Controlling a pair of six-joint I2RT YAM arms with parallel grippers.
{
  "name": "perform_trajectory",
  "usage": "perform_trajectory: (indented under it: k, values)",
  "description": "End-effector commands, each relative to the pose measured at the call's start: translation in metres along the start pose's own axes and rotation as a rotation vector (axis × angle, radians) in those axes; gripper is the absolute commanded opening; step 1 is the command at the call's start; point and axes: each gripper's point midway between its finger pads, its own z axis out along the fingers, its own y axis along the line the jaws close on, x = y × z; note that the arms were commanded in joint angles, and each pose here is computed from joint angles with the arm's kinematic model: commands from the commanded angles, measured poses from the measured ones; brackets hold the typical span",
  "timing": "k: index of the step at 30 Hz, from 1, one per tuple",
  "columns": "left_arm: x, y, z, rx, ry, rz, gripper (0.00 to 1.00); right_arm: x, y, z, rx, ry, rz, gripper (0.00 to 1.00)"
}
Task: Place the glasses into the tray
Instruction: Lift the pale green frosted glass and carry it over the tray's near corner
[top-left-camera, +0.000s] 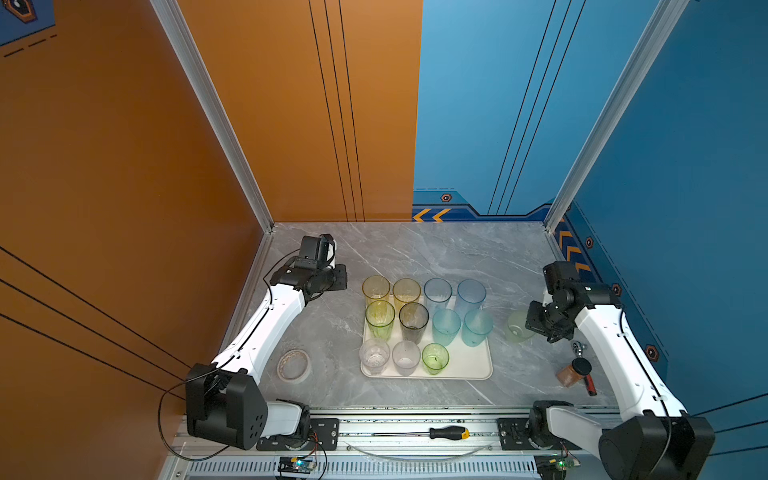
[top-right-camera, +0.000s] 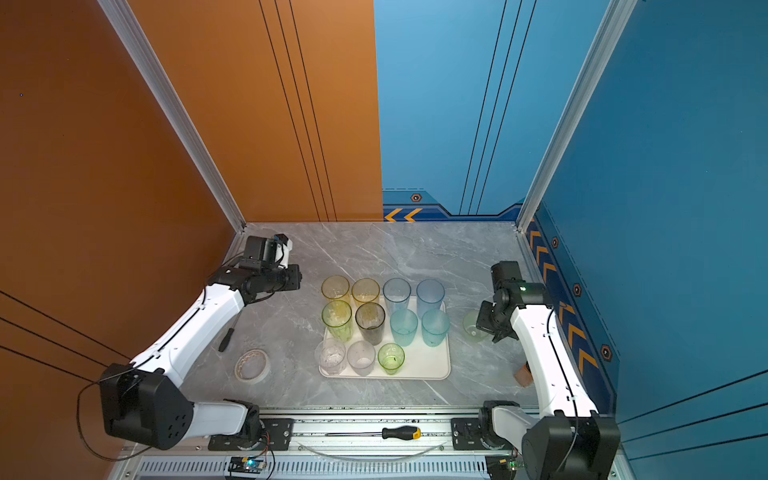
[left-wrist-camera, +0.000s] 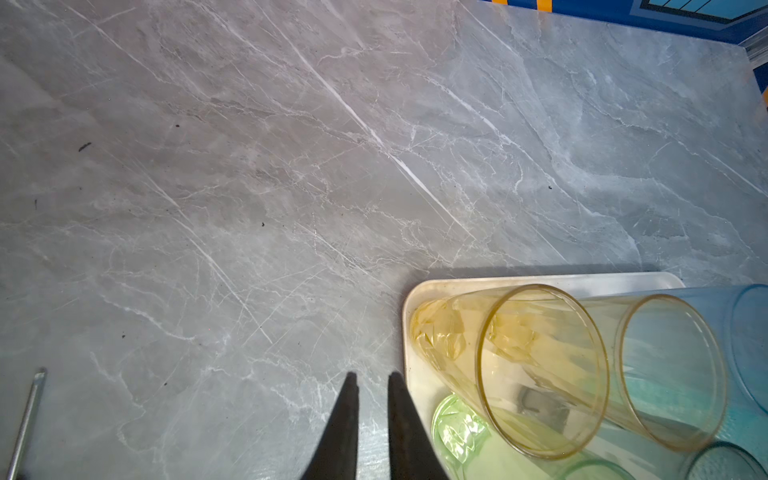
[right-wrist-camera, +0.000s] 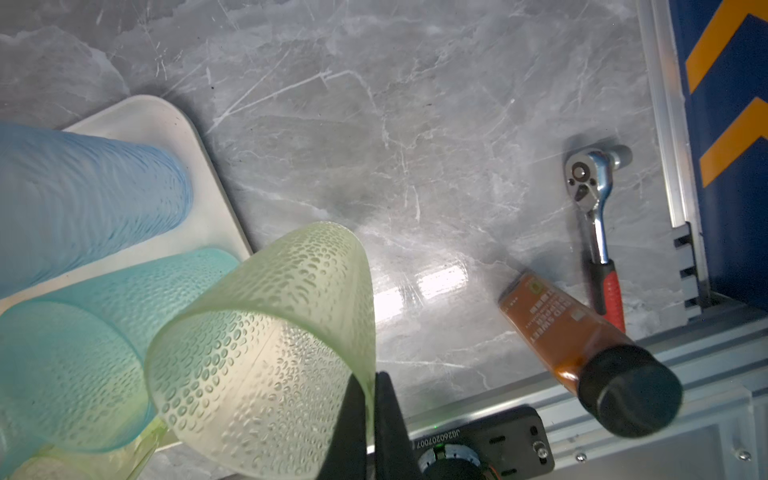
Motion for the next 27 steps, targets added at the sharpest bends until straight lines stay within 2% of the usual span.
perform_trajectory:
  k: [1,10,16,27]
  values:
    - [0.000,0.004,-0.007,-0.004,-0.005,0.005,0.16,0.019,-0.009,-0.022,0.017,0.031,-0.028,0.00]
    - [-0.002,0.002,-0.007,0.001,-0.010,0.009,0.16,0.053,-0.011,-0.052,-0.009,0.045,-0.063,0.00]
    - [-0.003,0.002,-0.008,-0.004,-0.017,0.015,0.16,0.070,-0.002,-0.062,-0.021,0.064,-0.132,0.00]
    - [-0.003,0.001,-0.008,0.002,-0.021,0.011,0.16,0.086,0.042,-0.045,-0.078,0.067,-0.238,0.00]
